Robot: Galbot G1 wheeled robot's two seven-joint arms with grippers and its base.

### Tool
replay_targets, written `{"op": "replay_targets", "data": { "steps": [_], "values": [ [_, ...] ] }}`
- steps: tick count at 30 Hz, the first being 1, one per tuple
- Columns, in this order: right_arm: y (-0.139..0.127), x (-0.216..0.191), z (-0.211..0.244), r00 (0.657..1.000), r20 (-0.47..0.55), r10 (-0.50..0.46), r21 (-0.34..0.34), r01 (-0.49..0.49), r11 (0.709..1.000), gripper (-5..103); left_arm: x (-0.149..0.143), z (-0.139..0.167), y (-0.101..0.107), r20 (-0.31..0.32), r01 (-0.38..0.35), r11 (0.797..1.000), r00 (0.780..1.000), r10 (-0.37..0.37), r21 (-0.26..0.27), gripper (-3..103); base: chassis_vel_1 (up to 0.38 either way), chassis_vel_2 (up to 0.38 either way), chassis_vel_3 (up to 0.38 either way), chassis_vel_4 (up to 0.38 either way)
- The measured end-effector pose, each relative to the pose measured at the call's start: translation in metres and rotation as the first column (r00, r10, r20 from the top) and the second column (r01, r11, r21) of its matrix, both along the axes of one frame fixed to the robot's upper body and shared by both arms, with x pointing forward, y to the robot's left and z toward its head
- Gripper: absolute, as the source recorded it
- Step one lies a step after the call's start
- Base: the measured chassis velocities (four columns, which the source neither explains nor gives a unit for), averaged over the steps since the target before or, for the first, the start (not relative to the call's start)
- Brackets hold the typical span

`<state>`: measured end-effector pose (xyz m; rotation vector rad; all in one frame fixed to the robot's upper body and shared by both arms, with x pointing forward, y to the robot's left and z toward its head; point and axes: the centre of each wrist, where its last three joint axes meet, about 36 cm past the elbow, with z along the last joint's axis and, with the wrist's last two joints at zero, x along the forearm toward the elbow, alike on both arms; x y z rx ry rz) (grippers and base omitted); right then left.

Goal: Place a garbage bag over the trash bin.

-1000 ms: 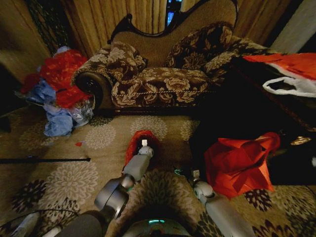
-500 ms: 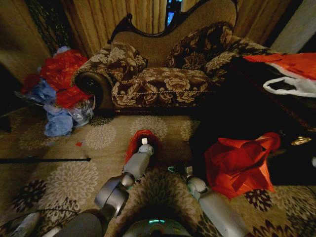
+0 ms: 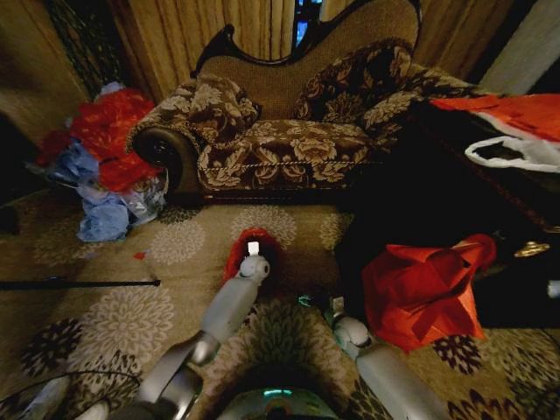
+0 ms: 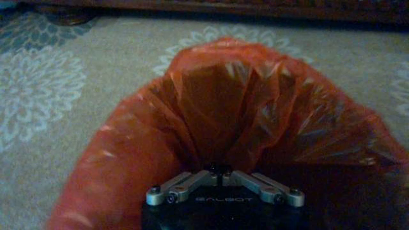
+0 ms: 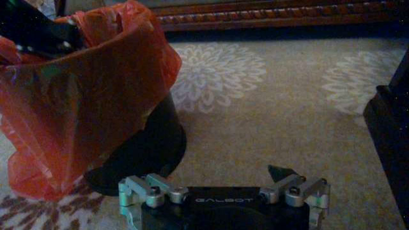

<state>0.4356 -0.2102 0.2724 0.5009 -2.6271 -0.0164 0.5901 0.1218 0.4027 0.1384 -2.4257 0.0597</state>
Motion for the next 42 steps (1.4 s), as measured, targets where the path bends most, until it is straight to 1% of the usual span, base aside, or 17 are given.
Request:
{"op": "replay_targets", "data": {
  "steps": [1,4,11,13,14,17,20,28,30,32,36,42],
  "values": [
    [0.0,0.0,0.0,1.0,0.0,0.0,0.0,0.0,1.0,100,0.0,0.0,0.0,0.0,0.0,1.0,1.0,0.0,0.0,0,0.0,0.0,0.0,0.0],
    [0.0,-0.002,0.001,1.0,0.004,-0.004,0.006,0.004,1.0,100,0.004,0.0,0.005,-0.03,-0.008,1.0,1.0,0.008,0.005,0,0.0,0.0,0.0,0.0],
    [-0.008,-0.004,0.0,1.0,0.005,-0.02,0.009,0.02,1.0,100,0.014,0.007,0.005,-0.026,-0.023,1.0,0.999,0.024,0.008,0,0.0,0.0,0.0,0.0],
    [-0.012,-0.004,-0.001,1.0,0.006,-0.024,0.009,0.024,1.0,100,0.025,-0.001,0.003,-0.053,-0.031,0.999,0.998,0.032,0.014,0,0.0,0.0,0.0,0.0],
    [-0.012,-0.004,-0.001,1.0,0.006,-0.024,0.009,0.024,1.0,100,0.025,-0.001,0.003,-0.053,-0.031,0.999,0.998,0.032,0.014,0,0.0,0.0,0.0,0.0],
    [-0.015,-0.003,0.0,1.0,0.007,-0.028,0.01,0.028,1.0,100,0.043,-0.011,0.004,-0.091,-0.024,1.0,0.996,0.024,0.003,0,0.0,0.0,0.0,0.0],
    [-0.017,-0.002,-0.002,1.0,0.005,-0.028,0.01,0.028,1.0,100,0.049,-0.011,0.004,-0.096,-0.026,1.0,0.995,0.026,0.002,0,0.0,0.0,0.0,0.0],
    [-0.017,0.0,-0.003,1.0,0.003,-0.016,0.013,0.016,1.0,100,0.053,-0.017,0.013,-0.12,-0.068,0.998,0.99,0.069,0.013,0,0.0,0.0,0.0,0.0],
    [-0.017,0.001,-0.002,1.0,0.004,-0.016,0.015,0.016,1.0,100,0.058,-0.029,0.02,-0.157,-0.099,0.995,0.982,0.101,0.026,0,0.0,0.0,0.0,0.0],
    [-0.017,0.002,0.0,1.0,0.007,-0.017,0.019,0.017,1.0,100,0.059,-0.034,0.024,-0.162,-0.11,0.993,0.98,0.115,0.038,0,0.0,0.0,0.0,0.0],
    [-0.017,0.002,0.003,1.0,0.013,-0.016,0.027,0.016,1.0,100,0.06,-0.038,0.027,-0.168,-0.111,0.993,0.979,0.116,0.039,0,0.0,0.0,0.0,0.0],
    [-0.013,0.002,0.007,1.0,0.022,-0.007,0.034,0.006,0.999,100,0.061,-0.045,0.025,-0.195,-0.114,0.993,0.974,0.118,0.032,0,0.0,0.0,0.0,0.0]
  ]
}}
